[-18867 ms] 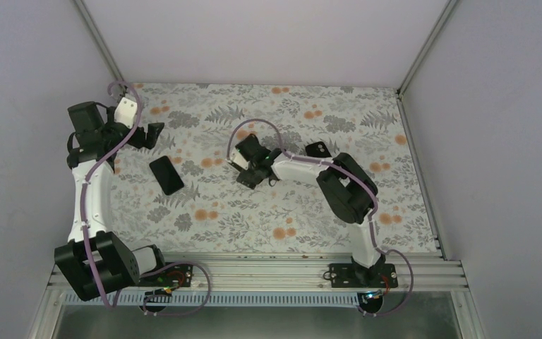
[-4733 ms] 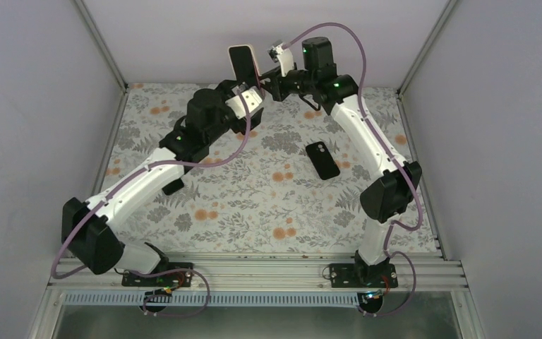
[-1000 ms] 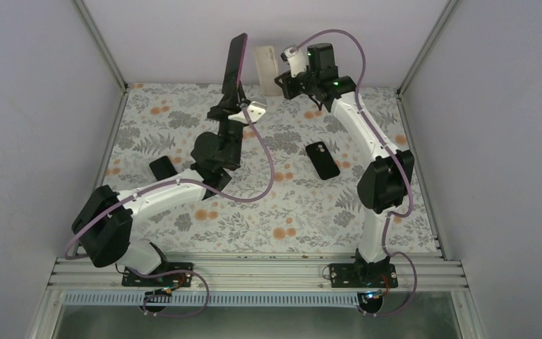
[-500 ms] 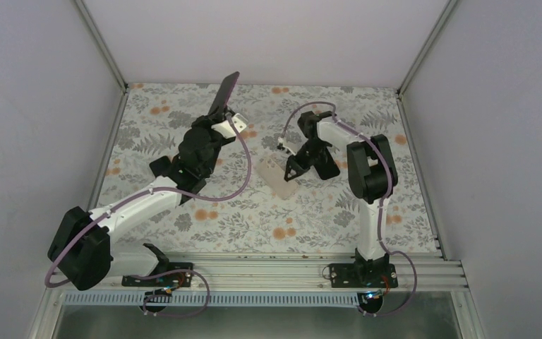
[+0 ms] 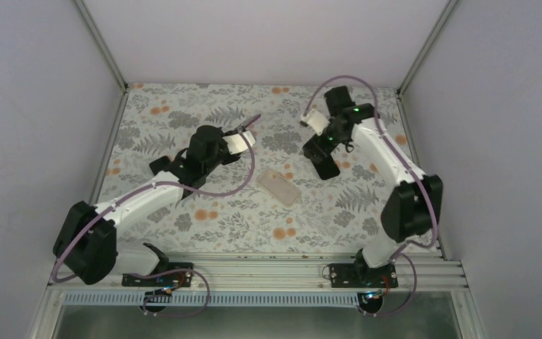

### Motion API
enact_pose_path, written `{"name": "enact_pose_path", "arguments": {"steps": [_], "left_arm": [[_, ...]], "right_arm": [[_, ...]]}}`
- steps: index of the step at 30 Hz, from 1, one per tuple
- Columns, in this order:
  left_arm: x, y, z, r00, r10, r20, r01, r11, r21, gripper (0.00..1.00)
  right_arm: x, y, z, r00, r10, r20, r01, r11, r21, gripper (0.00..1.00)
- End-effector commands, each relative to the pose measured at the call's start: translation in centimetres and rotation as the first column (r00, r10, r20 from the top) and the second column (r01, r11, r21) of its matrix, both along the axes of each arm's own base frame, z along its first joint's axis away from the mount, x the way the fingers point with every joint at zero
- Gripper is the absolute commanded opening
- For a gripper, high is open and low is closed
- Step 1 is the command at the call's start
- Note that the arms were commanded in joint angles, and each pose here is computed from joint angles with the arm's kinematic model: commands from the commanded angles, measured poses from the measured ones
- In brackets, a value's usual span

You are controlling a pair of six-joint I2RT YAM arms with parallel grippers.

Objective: Take the phone out of the phone case
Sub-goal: Place the phone case at the center of the board, then place the phone at the center of the board.

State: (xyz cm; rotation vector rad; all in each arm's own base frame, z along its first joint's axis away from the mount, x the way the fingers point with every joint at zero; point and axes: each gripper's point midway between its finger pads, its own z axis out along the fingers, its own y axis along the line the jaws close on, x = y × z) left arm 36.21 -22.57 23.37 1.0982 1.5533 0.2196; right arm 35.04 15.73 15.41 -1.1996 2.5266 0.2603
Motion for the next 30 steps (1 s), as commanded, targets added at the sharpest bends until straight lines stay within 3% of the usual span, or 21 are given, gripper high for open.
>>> {"name": "enact_pose_path", "arguments": {"steps": [1, 7, 18, 30], "left_arm": [[1.3, -0.5, -1.4, 0.997, -0.025, -0.070, 0.024, 0.999, -0.024, 0.02], [1.7, -0.2, -6.0, 0.993, -0.013, -0.114, 0.019, 0.998, 0.057, 0.02], [0.1, -1.2, -12.6, 0.969, -0.037, -0.246, 0.083, 0.980, 0.179, 0.02], [-0.7, -1.1, -15.8, 0.997, 0.041, -0.059, -0.014, 0.915, 0.403, 0.02]], "right_arm": [[3.0, -4.7, 3.9, 0.957, -0.142, 0.252, 0.173, 0.979, -0.110, 1.00], [2.5, -5.3, 5.5, 0.928, -0.190, 0.320, 0.212, 0.977, -0.037, 1.00], [0.9, -4.4, 4.1, 0.945, -0.182, 0.272, 0.183, 0.983, 0.021, 1.00], [0.6, -4.5, 3.8, 0.948, -0.174, 0.266, 0.172, 0.985, 0.030, 1.00]]}}
